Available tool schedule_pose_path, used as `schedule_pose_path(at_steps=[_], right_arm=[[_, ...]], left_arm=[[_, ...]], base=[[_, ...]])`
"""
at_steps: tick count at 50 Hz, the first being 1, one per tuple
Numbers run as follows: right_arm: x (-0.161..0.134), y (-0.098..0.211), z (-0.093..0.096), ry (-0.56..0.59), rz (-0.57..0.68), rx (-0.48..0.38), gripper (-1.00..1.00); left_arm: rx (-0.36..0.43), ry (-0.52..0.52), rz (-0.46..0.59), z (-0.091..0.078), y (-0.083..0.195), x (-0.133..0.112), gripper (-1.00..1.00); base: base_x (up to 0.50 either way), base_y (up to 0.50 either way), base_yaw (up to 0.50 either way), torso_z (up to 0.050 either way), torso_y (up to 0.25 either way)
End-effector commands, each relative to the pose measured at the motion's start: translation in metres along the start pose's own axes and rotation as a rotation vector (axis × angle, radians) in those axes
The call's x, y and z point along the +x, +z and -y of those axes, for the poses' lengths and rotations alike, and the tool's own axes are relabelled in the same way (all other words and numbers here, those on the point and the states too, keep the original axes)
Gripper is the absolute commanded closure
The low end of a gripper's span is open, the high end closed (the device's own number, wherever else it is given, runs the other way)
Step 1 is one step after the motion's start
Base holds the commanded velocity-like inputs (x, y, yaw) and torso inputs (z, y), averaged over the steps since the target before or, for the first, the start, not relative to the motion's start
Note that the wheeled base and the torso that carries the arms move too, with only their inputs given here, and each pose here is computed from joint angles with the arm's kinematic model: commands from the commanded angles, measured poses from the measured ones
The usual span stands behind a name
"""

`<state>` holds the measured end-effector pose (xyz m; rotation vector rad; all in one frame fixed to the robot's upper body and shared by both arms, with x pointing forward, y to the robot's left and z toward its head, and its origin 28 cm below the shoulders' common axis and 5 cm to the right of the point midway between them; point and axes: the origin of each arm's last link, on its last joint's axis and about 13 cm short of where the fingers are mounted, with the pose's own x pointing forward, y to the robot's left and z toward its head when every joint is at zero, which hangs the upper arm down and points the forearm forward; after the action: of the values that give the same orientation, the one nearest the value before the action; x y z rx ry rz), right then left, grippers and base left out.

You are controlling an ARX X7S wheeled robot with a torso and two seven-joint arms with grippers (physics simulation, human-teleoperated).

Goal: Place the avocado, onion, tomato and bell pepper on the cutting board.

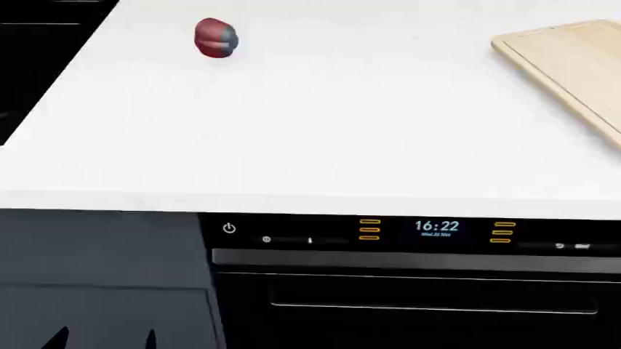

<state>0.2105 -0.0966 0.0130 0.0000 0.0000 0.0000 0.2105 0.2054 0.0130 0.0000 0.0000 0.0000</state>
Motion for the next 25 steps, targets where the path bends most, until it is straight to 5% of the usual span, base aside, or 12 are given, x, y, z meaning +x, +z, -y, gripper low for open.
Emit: schedule_pose_path(at_steps=[1,13,25], right_arm=[[-0.0011,0.0009,-0.0002,0.000,0.000,0.000,-1.00],[-0.0003,-0.0004,-0.0005,-0.001,0.001,-0.003,-1.00],[-0.0003,-0.0005,-0.0002,-0.007,0.004,-0.003,-1.00]], left_arm=[[0.000,0.000,0.000,0.0000,0.0001,-0.0004,-1.00],[-0.006,0.002,0.001,-0.0006,0.0002,-0.0002,-1.00],[-0.008,0.012,0.008,-0.0010,0.0010,-0.0006,-1.00]], base=[[0.00,0.00,0.00,0.000,0.000],[0.00,0.00,0.00,0.000,0.000],[0.00,-0.28,0.00,0.000,0.000]])
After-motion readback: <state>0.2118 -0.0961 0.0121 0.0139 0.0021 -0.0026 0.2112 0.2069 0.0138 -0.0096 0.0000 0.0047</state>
